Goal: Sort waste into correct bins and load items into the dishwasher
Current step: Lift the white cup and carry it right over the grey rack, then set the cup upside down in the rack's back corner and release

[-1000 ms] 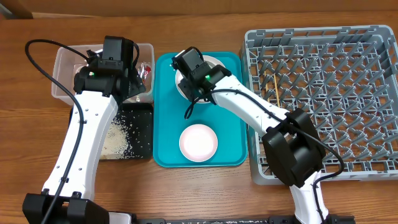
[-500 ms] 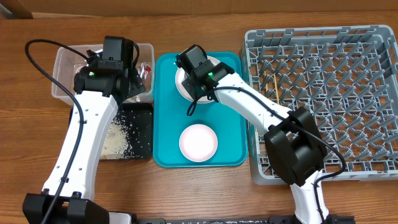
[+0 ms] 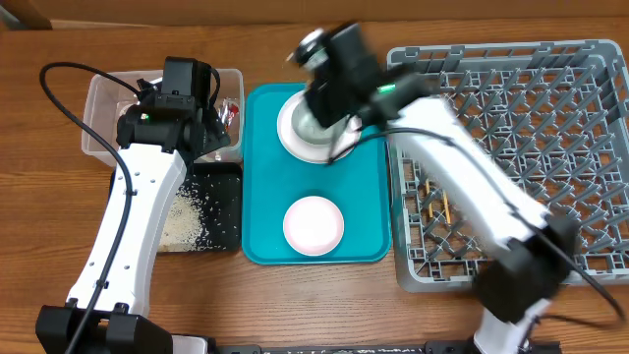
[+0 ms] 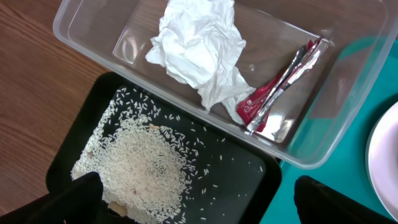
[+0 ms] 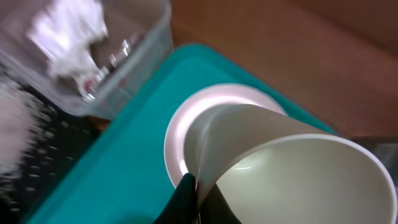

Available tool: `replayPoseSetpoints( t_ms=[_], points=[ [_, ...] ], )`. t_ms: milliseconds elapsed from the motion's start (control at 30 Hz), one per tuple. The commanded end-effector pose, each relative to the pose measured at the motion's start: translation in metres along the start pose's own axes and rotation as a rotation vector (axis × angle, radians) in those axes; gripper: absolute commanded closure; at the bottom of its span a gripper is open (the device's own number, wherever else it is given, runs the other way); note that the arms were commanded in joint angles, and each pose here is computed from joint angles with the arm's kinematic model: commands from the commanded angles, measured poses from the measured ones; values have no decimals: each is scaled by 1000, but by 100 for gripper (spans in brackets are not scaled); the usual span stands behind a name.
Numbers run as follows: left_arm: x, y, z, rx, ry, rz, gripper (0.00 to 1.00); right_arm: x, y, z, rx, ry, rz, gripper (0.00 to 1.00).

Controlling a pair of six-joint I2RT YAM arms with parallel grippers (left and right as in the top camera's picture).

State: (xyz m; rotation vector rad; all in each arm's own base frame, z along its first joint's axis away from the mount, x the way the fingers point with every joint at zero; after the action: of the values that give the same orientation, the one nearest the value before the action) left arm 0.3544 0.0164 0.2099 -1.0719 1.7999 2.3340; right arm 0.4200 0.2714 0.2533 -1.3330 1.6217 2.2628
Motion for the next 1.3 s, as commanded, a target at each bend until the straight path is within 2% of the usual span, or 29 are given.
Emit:
replayPoseSetpoints(
  t_ms=[0, 267, 500, 1033, 1267],
  points=[
    [-4, 5, -2, 9, -11, -15, 0, -27, 64, -21, -171, -70, -145, 96],
    [-4, 5, -2, 9, -11, -15, 0, -4, 124, -112, -620, -273, -298, 96],
    [-4, 5, -2, 9, -11, -15, 0, 18, 122, -166, -834, -391, -395, 96],
    [-4, 5, -2, 9, -11, -15, 0, 83, 8, -209, -927, -657, -260, 96],
    [-4, 5, -1, 8, -10, -15, 0, 106, -15, -217, -812, -716, -153, 96]
  ],
)
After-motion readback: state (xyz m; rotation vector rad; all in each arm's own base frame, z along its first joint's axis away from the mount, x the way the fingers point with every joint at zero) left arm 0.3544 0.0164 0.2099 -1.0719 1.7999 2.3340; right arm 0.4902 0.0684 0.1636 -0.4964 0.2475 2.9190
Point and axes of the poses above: each gripper's point midway between its finger pads, its own y axis back along the fingers, its own z axis along the line the jaws close on, x = y × z, the point moved 2 cm from there along y, back along the fingers
